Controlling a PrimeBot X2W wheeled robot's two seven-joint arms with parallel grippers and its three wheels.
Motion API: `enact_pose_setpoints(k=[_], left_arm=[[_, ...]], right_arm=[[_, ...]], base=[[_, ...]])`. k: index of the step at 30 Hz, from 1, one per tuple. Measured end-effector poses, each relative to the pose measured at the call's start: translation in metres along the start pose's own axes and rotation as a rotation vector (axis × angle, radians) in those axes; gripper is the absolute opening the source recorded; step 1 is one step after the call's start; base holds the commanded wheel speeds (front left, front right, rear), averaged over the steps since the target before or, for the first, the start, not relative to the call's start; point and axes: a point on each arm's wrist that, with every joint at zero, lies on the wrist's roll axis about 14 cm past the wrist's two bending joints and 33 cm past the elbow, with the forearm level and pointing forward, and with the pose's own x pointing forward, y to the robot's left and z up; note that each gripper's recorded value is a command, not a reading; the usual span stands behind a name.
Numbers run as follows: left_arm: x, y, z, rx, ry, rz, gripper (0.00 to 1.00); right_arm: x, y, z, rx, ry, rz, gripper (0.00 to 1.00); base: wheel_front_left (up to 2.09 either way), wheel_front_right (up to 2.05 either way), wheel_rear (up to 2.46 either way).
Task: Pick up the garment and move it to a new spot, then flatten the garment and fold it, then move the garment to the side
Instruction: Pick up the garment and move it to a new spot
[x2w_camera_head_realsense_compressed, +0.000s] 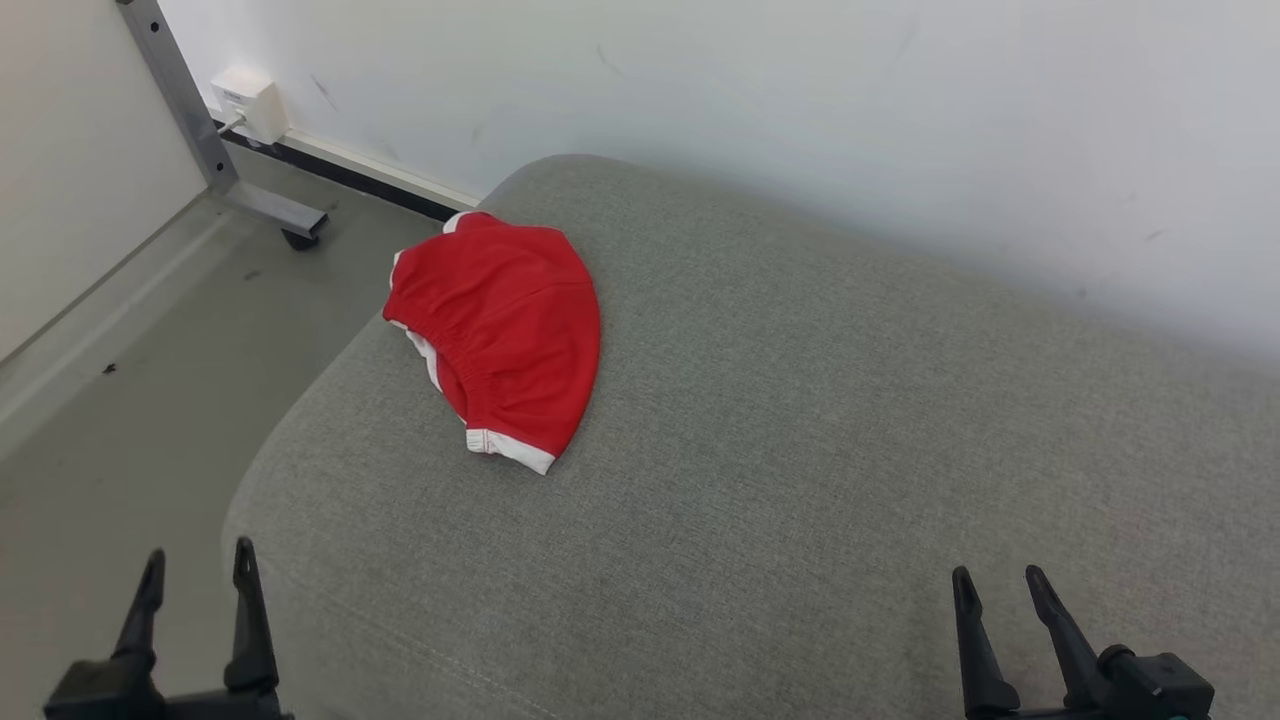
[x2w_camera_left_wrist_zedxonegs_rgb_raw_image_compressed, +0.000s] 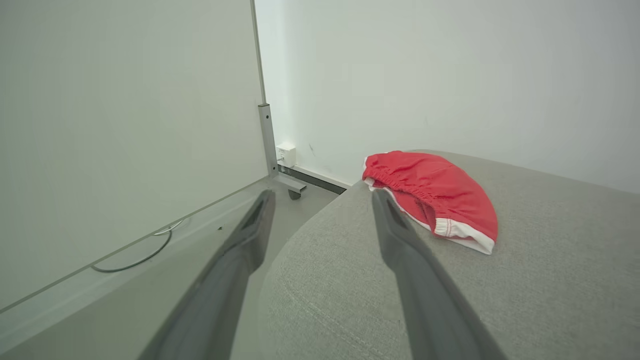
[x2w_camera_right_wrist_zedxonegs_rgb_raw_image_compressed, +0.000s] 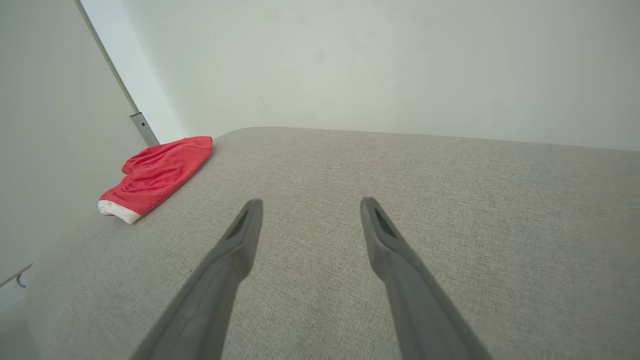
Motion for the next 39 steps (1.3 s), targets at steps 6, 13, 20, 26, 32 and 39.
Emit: enact_pose_setpoints(k=[6, 13, 20, 26, 32, 39], left_arm=[[0.051, -0.014, 0.044, -0.02, -0.118, -0.058, 1.0], [0.11, -0.042, 0.093, -0.043, -0.231, -0.115, 1.0], [0.18, -0.098, 0.099, -0.046, -0.22, -0.196, 1.0], [0.219, -0.132, 0.064, -0.037, -0.123, -0.231, 1.0], [0.243, -0.159, -0.002, 0.007, 0.073, -0.268, 1.0], [0.25, -0.177, -0.071, 0.009, 0.291, -0.277, 1.0]], right_arm=[[-0.005, -0.019, 0.012, -0.027, -0.029, -0.046, 1.0], [-0.009, -0.052, 0.027, -0.054, -0.061, -0.122, 1.0], [-0.03, -0.115, 0.027, -0.061, -0.065, -0.289, 1.0], [-0.045, -0.15, 0.017, -0.058, -0.043, -0.39, 1.0], [-0.056, -0.172, -0.002, -0.051, 0.005, -0.457, 1.0], [-0.069, -0.191, -0.014, -0.056, 0.048, -0.517, 1.0]], base=[[0.0, 0.0, 0.0], [0.0, 0.0, 0.0], [0.0, 0.0, 0.0], [0.0, 0.0, 0.0], [0.0, 0.0, 0.0], [0.0, 0.0, 0.0]])
